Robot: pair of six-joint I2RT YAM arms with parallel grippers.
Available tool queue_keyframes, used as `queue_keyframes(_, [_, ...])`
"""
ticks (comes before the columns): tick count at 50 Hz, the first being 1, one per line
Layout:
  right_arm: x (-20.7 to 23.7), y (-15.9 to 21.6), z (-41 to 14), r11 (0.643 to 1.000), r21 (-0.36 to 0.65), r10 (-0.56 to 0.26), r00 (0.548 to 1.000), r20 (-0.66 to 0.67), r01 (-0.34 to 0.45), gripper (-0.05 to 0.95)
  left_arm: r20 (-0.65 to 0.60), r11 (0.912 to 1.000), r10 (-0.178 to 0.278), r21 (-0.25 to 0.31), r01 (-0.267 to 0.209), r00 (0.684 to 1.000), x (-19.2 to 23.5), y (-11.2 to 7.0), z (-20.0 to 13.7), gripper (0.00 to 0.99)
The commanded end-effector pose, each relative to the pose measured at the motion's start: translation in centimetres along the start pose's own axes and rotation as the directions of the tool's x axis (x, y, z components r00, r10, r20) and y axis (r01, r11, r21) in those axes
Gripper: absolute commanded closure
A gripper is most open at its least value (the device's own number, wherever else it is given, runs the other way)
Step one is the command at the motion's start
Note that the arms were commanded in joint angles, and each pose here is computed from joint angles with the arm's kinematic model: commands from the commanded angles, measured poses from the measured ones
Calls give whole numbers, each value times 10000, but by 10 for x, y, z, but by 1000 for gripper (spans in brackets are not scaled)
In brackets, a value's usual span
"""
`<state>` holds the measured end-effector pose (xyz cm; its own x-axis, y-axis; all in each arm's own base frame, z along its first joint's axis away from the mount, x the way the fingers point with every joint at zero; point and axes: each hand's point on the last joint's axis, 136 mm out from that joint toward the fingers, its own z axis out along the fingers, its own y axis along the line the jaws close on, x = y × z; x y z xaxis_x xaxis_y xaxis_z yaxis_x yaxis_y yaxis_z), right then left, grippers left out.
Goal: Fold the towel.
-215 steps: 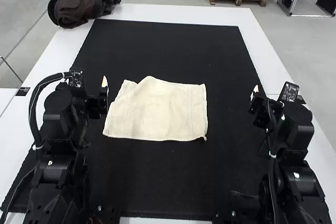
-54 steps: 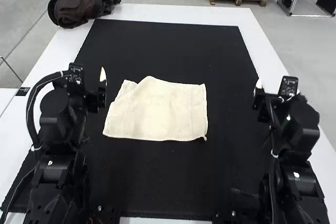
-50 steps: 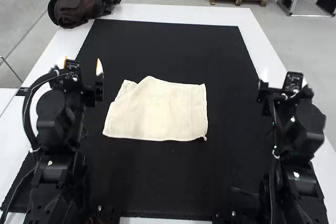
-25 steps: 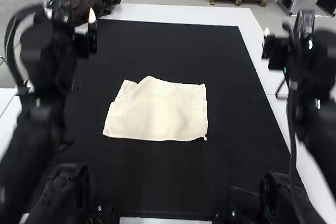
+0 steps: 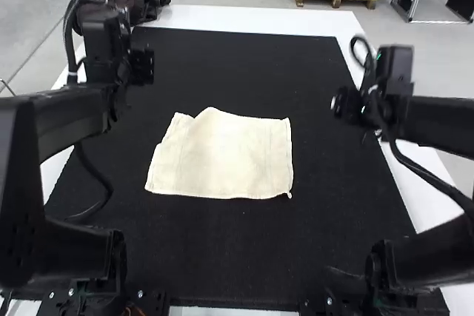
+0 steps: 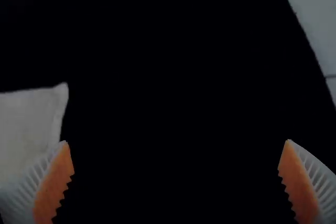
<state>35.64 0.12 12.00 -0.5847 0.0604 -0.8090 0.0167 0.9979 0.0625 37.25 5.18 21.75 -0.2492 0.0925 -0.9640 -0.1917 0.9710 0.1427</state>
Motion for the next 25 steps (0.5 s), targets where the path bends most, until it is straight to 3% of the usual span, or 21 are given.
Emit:
queue_keyframes(1, [14, -1, 3, 9998, 200, 7, 9999, -151, -4, -5, -1132, 9994, -358, -34, 356, 9929, 44, -4, 7, 39])
queue_keyframes(8, [13, 2, 2, 9978, 37, -656, 9978, 36, 656, -5, -2137, 10000, -27, -37, 19, 9769, 82, -7, 10, 39])
queue_keyframes(13, [13, 13, 2, 9945, -522, -911, 9958, 3, 910, -5, -3227, 9994, 291, 249, -223, 9461, 113, -13, 12, 39])
queue_keyframes(21, [5, 29, 0, 9882, -970, -1184, 9929, 97, 1188, -10, -3914, 9915, 375, 1293, 146, 9194, 123, -31, 20, 38])
queue_keyframes(25, [3, 37, 0, 9866, -1181, -1122, 9936, 102, 1127, -10, -4006, 9886, 328, 1477, 293, 9157, 120, -32, 25, 38])
